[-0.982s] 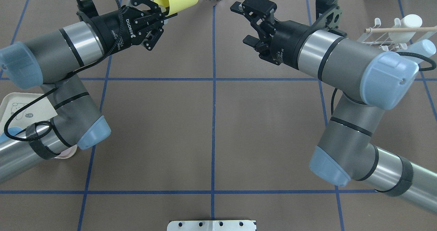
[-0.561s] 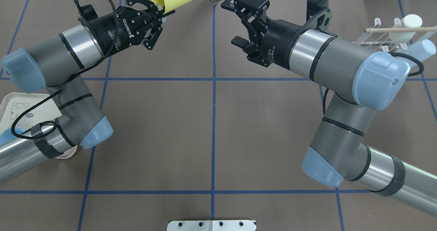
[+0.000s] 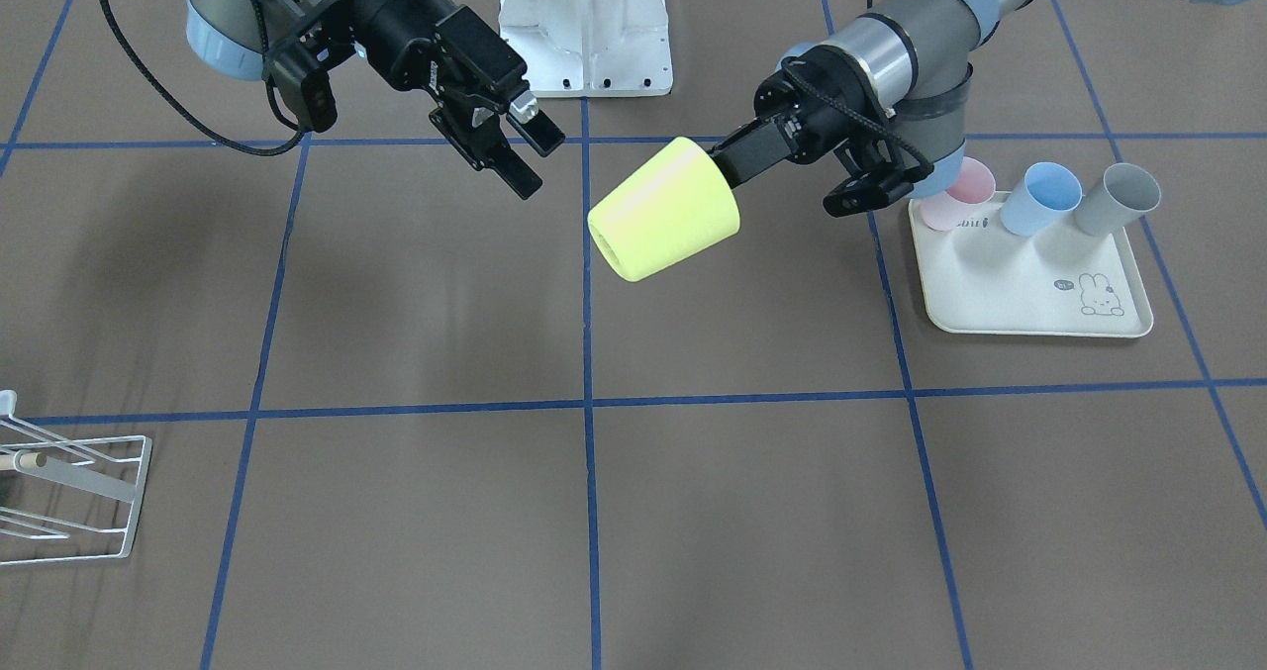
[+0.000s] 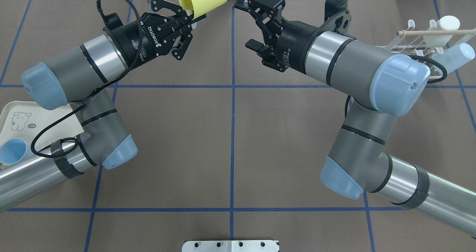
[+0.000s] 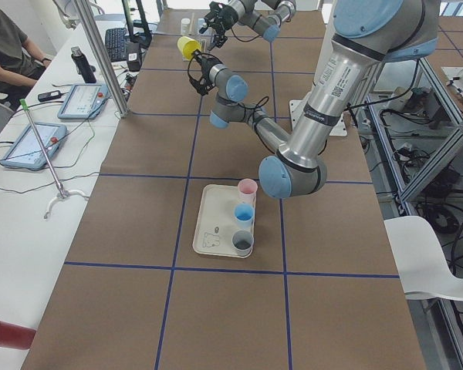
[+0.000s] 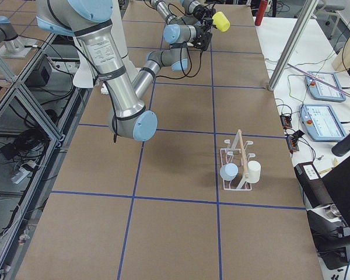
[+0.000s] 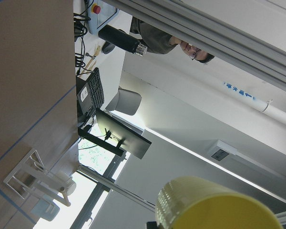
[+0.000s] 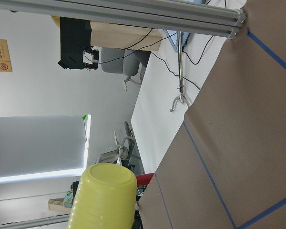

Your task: Transfer IKEA cup to right arm and place on rack

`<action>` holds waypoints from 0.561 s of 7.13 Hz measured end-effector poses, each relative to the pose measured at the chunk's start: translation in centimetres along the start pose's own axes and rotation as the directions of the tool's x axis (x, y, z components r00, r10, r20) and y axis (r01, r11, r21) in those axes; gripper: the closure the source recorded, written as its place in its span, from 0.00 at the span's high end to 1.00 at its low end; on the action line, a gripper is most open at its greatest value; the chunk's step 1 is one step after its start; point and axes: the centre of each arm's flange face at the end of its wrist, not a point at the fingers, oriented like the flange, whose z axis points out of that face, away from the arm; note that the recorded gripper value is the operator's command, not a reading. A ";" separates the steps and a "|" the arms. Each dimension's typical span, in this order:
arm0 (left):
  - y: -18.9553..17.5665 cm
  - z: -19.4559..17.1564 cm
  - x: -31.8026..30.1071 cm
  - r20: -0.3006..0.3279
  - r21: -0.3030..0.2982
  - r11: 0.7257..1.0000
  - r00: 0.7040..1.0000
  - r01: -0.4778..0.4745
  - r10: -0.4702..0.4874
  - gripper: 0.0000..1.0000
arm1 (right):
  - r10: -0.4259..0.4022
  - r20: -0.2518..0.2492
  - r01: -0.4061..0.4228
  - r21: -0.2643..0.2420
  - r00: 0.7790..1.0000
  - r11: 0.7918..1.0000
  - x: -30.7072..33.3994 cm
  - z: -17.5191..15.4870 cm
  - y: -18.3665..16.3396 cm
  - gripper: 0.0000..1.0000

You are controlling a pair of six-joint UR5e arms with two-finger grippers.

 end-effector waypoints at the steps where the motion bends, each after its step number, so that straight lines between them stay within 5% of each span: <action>1: 0.5 0.3 -0.4 0.004 -0.007 1.000 1.000 0.006 -0.006 0.00 | 0.000 0.002 0.000 0.000 1.000 1.000 -0.1 0.2 0.1 1.00; 4: 0.5 0.7 -1.1 0.015 -0.006 1.000 1.000 0.010 -0.010 0.00 | 0.018 0.016 -0.017 -0.008 1.000 1.000 -0.6 0.2 0.3 1.00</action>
